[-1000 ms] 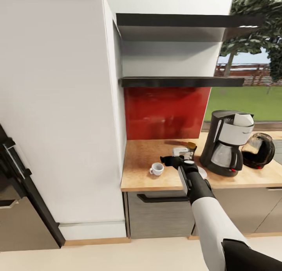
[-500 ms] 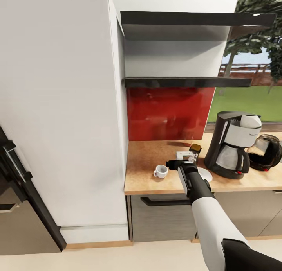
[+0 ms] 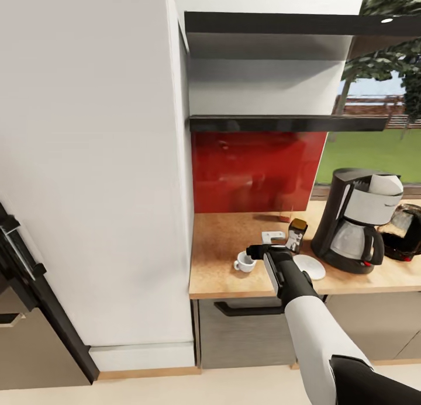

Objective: Set up a coffee station on the kitchen countertop: keep the coffee maker on the countertop, move the bottle of coffee from the kitchen shelf to the counter next to the coffee maker, place a paper coffee filter on top of the coffee maker, put the saucer next to the coffee maker with the coffee cup on the saucer, and place the electric kettle next to the coffee maker.

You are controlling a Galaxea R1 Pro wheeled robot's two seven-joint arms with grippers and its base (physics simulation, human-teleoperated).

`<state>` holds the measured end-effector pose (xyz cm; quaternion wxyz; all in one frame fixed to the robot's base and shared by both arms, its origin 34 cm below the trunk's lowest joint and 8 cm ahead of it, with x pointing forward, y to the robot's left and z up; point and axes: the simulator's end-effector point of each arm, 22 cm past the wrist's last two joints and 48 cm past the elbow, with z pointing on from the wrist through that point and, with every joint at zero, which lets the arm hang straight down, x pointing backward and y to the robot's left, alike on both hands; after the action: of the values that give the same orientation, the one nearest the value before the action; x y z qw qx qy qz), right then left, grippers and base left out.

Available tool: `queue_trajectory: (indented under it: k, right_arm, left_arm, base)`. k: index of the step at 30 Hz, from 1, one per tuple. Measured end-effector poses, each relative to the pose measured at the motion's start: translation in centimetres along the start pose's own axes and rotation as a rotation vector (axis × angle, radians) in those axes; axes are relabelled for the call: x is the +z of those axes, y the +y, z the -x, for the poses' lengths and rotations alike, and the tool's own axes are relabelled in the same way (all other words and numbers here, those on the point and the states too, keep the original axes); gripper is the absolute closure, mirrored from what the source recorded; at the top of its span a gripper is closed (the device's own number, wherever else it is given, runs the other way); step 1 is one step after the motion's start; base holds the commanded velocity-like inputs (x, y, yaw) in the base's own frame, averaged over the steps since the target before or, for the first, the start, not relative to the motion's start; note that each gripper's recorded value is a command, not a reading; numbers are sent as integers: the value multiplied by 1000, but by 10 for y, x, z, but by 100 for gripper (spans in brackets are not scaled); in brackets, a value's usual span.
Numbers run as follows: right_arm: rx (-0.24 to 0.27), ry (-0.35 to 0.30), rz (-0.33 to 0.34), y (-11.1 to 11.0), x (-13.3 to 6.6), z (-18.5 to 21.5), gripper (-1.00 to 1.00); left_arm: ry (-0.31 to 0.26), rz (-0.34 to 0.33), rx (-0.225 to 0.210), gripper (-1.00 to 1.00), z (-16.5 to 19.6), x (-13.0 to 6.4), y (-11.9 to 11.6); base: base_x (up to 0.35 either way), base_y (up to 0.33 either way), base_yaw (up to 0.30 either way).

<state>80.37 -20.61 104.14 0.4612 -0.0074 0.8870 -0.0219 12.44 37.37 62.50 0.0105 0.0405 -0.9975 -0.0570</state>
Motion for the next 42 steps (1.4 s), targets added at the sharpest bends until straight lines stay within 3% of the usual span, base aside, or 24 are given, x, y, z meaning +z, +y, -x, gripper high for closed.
queue_trajectory:
  k: [9, 17, 42]
  right_arm:
    - [-2, 18, -4, -1, 0, -4, -100]
    - [3, 94, 6, 3, 6, -33, -100]
    - [0, 162, -6, -11, 13, -64, -100]
  left_arm:
    - [6, -2, 1, -100, -3, 0, -1]
    - [15, -3, 2, -100, -9, 0, -1]
    - [17, -4, 2, -100, -10, 0, -2]
  base:
    - [125, 0, 0]
    - [3, 0, 0]
    - [56, 0, 0]
